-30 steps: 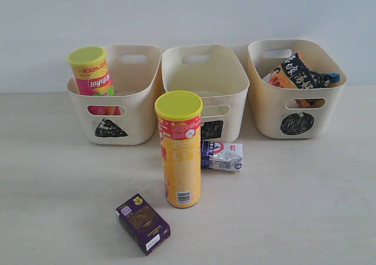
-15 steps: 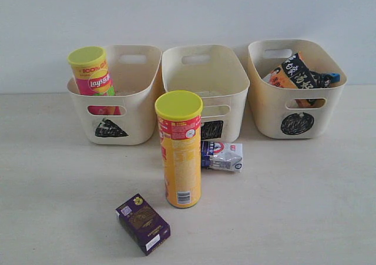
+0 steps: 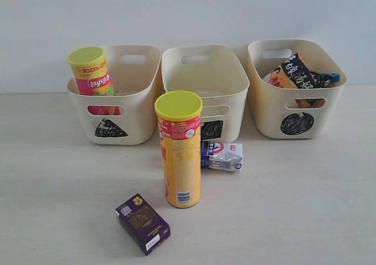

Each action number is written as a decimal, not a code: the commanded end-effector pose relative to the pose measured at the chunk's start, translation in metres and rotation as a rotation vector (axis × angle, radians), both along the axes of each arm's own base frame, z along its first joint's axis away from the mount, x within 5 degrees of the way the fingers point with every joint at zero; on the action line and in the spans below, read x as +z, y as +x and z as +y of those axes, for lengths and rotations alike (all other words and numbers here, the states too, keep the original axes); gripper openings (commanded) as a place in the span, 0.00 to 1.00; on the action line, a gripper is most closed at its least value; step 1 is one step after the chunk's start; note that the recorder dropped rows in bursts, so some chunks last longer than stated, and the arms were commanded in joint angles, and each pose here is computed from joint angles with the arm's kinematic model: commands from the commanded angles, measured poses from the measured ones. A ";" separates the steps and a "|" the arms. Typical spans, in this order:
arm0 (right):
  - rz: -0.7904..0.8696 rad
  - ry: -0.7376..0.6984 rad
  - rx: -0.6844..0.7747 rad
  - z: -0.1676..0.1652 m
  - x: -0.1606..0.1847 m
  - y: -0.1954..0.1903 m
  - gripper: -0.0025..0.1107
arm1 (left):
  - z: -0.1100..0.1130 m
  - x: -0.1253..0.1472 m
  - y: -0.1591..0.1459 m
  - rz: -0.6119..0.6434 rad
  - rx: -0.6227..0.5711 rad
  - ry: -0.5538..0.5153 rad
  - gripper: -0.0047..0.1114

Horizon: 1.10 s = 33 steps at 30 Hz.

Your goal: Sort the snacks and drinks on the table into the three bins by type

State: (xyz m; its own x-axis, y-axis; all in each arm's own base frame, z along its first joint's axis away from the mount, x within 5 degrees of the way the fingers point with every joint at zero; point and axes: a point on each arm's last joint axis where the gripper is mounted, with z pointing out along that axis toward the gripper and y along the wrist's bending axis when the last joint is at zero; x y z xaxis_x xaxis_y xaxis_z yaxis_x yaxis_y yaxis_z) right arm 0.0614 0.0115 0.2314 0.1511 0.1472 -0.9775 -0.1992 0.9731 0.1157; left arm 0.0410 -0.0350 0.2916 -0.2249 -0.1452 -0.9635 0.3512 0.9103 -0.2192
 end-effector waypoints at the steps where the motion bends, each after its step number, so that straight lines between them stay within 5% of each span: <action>1: -0.012 0.015 -0.002 -0.001 -0.002 -0.004 0.02 | -0.002 0.014 0.010 0.032 -0.040 0.078 0.08; 10: 0.152 0.000 -0.183 -0.012 -0.022 -0.001 0.02 | 0.004 0.055 0.018 -0.012 -0.031 0.290 0.08; 15: 0.291 -0.006 -0.228 -0.015 -0.035 -0.001 0.02 | 0.008 0.059 0.025 0.073 -0.007 0.305 0.08; 19: 0.303 -0.007 -0.227 -0.015 -0.036 -0.001 0.02 | -0.009 0.054 0.040 0.224 -0.139 0.139 0.08; 21: 0.303 -0.007 -0.227 -0.015 -0.036 -0.001 0.02 | -0.020 0.058 0.046 0.199 -0.242 0.039 0.08; 22: 0.303 -0.007 -0.227 -0.015 -0.036 -0.001 0.02 | -0.029 0.065 0.054 0.151 -0.318 -0.100 0.08; 25: 0.303 -0.007 -0.227 -0.015 -0.036 -0.001 0.02 | -0.034 0.066 0.070 0.110 -0.343 -0.172 0.09; 28: 0.303 -0.007 -0.227 -0.015 -0.036 -0.001 0.02 | -0.038 0.055 0.088 0.132 -0.393 -0.078 0.28; 31: 0.303 -0.007 -0.227 -0.015 -0.036 -0.001 0.02 | -0.046 0.040 0.101 0.174 -0.512 0.016 0.70; 33: 0.303 -0.007 -0.227 -0.015 -0.036 -0.001 0.02 | -0.050 0.032 0.110 0.195 -0.568 0.036 0.74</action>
